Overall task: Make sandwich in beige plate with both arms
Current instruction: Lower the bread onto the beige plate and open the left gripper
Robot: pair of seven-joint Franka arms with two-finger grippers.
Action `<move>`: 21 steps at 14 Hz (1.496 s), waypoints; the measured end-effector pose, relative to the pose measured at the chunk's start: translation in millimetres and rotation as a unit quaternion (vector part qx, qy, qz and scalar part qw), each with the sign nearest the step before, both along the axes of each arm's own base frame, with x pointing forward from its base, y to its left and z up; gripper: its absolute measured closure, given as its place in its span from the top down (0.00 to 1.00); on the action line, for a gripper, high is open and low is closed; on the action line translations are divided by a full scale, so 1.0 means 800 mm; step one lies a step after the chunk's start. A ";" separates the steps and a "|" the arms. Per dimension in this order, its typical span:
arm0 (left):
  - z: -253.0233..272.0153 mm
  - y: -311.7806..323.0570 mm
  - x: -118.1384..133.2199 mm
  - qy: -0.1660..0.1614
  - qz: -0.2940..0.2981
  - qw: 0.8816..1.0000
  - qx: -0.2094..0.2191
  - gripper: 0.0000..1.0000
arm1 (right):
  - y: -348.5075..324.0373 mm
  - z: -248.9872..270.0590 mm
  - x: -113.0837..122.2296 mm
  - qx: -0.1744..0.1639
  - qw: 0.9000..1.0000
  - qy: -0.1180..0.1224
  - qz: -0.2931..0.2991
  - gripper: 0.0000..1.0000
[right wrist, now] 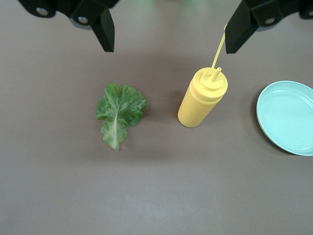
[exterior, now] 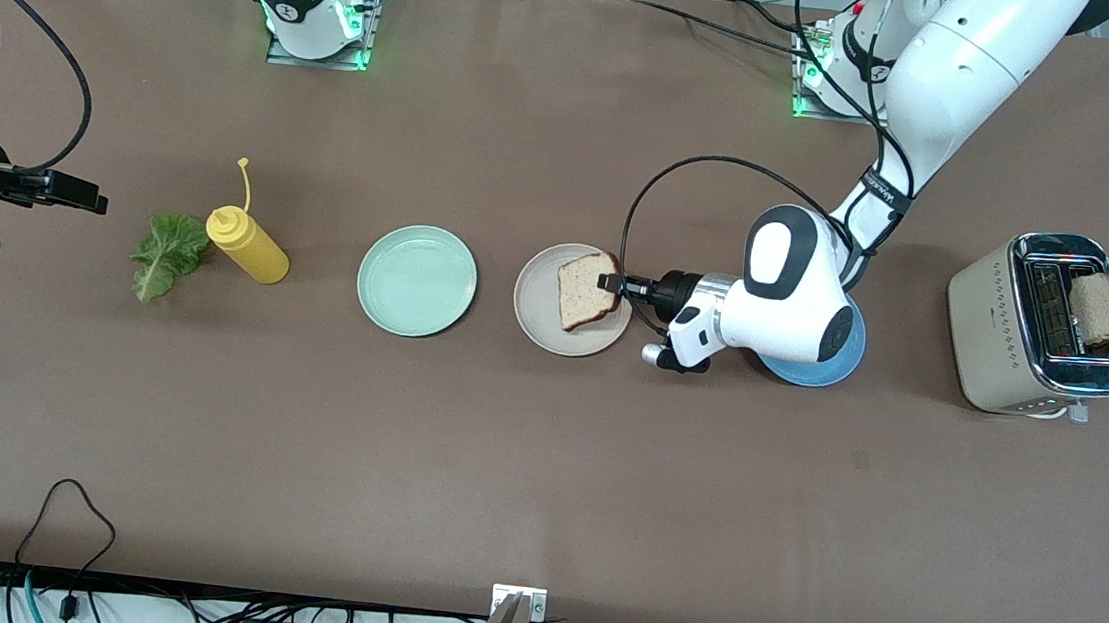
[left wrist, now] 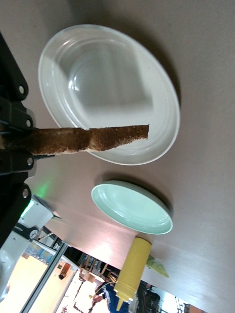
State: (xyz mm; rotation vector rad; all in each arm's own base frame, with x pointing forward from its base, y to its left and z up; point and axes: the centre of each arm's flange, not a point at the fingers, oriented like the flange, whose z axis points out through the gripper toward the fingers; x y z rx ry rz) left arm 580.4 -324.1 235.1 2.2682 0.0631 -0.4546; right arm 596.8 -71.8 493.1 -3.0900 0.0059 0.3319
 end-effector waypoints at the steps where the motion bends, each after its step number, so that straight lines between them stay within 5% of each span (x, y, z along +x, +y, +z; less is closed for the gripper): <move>1: -0.003 -0.006 -0.002 -0.004 0.002 1.000 0.002 0.09 | 0.001 -0.001 0.000 0.004 1.000 0.000 0.001 1.00; 4: -0.013 -0.039 -0.017 -0.013 -0.006 1.000 0.008 0.09 | 0.001 -0.003 0.000 0.031 0.999 0.000 -0.008 1.00; 21: -0.071 -0.020 -0.022 0.001 -0.007 1.000 0.024 0.11 | 0.004 -0.035 -0.001 0.059 0.998 0.022 0.001 1.00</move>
